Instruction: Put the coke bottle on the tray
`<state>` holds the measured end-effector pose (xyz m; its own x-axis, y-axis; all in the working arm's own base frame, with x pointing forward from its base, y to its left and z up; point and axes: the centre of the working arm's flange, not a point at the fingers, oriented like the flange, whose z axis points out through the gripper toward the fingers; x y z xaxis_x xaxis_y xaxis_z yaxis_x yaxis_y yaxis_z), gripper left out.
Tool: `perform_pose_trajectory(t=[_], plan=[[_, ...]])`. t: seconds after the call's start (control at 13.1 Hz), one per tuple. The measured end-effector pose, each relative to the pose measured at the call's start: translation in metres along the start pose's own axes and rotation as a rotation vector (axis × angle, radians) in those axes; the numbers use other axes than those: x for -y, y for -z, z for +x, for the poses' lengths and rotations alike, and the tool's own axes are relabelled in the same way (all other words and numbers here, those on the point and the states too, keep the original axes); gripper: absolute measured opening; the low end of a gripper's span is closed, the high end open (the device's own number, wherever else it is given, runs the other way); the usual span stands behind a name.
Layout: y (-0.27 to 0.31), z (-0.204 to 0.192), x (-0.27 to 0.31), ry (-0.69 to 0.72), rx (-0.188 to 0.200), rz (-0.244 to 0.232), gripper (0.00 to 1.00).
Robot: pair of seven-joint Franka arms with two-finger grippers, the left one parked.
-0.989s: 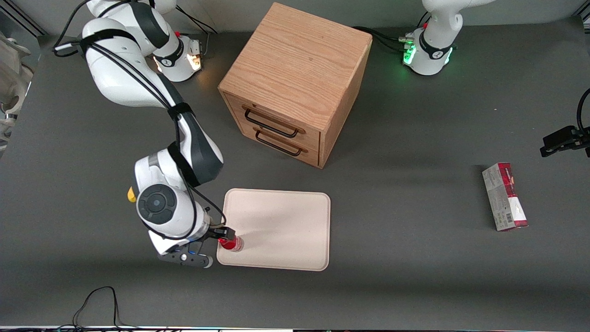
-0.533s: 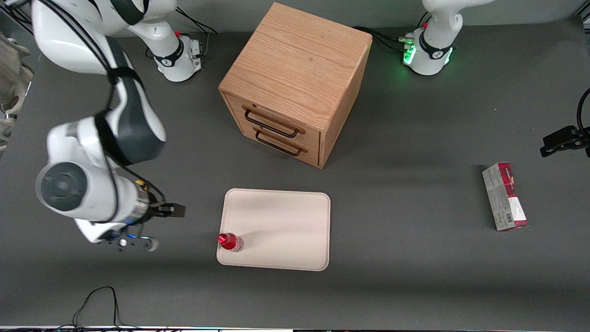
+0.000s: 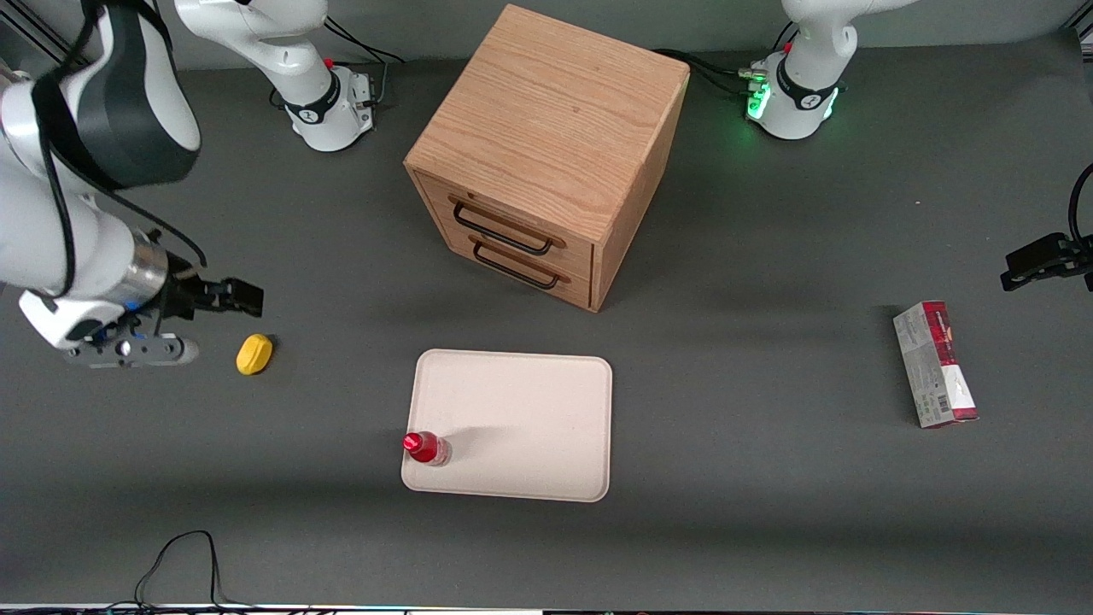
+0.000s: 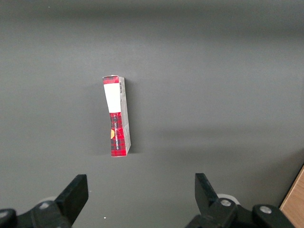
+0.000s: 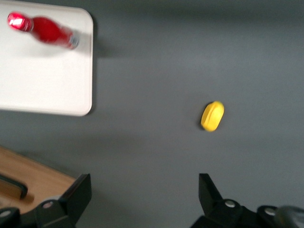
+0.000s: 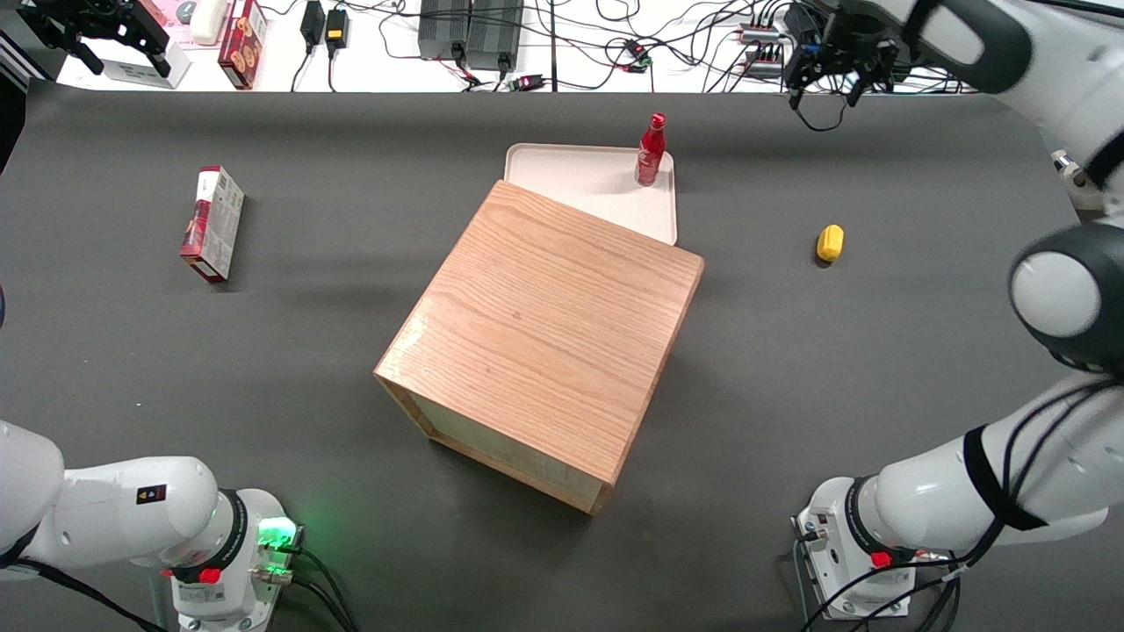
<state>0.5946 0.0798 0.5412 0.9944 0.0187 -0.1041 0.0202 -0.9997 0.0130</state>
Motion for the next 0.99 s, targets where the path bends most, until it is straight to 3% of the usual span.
perform_pose_trajectory(t=[0.15, 0.38, 0.99], plan=[[0.016, -0.028, -0.03, 0.002, -0.014, 0.037, 1.0], [0.029, -0.056, -0.059, 0.013, -0.034, 0.051, 1.0], [0.026, -0.058, -0.06, 0.013, -0.036, 0.052, 1.0]])
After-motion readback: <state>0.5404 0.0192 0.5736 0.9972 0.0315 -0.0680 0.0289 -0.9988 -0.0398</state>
